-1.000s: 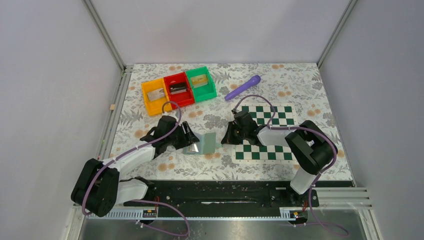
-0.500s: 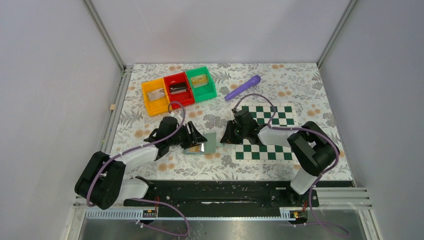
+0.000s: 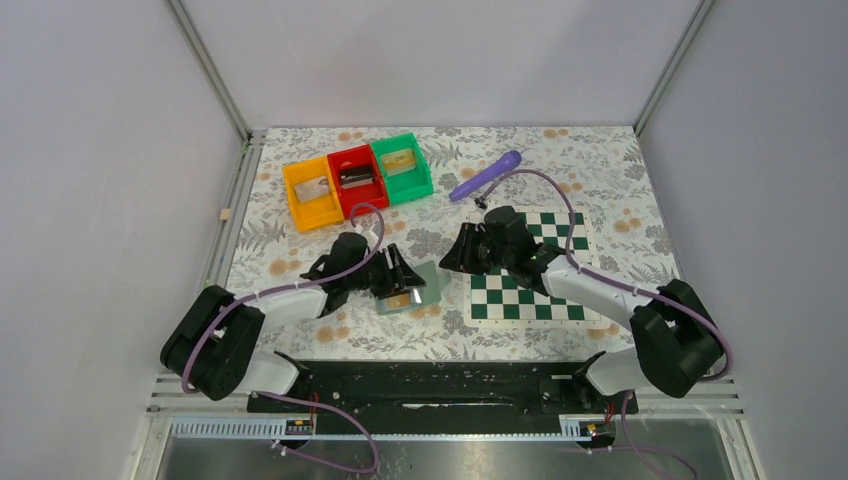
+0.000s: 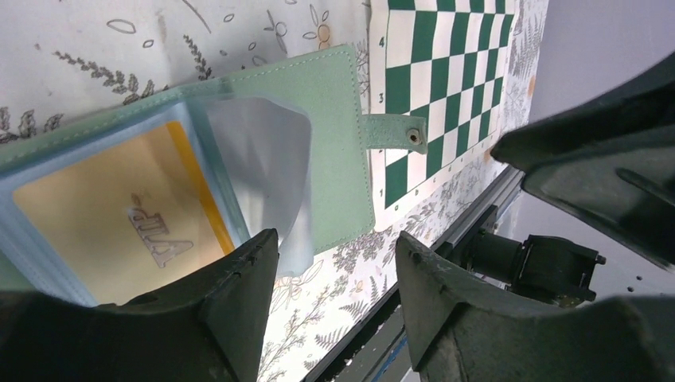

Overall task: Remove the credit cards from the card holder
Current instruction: Remove the credit card from the card holder.

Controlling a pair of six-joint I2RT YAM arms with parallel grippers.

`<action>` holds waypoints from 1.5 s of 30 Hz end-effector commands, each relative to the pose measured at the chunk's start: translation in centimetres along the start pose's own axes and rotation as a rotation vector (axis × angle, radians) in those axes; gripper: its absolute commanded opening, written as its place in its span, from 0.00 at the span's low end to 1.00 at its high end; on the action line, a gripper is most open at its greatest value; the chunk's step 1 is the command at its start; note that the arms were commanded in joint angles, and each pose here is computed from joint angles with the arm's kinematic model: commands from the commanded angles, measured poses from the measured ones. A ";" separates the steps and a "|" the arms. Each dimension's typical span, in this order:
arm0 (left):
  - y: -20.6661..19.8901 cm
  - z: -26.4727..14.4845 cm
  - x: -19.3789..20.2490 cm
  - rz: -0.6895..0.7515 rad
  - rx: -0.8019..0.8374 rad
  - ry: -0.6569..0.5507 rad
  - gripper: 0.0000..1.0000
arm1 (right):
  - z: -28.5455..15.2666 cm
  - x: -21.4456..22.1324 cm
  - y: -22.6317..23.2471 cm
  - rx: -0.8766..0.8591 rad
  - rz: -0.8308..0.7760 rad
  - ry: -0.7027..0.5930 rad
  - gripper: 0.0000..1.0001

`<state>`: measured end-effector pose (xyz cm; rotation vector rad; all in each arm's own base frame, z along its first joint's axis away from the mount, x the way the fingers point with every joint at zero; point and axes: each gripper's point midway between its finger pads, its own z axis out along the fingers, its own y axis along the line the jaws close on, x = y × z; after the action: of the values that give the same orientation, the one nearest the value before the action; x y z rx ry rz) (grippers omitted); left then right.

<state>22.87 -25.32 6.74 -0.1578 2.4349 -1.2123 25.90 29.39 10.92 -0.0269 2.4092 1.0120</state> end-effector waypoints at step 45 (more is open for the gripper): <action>-4.0 5.3 -3.8 -0.005 0.068 0.017 0.61 | 2.6 4.3 5.1 -0.125 0.026 0.016 0.22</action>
<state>27.06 -29.76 6.27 -0.1811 2.4733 -1.2747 20.39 33.79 9.35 -0.0945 2.4548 1.1756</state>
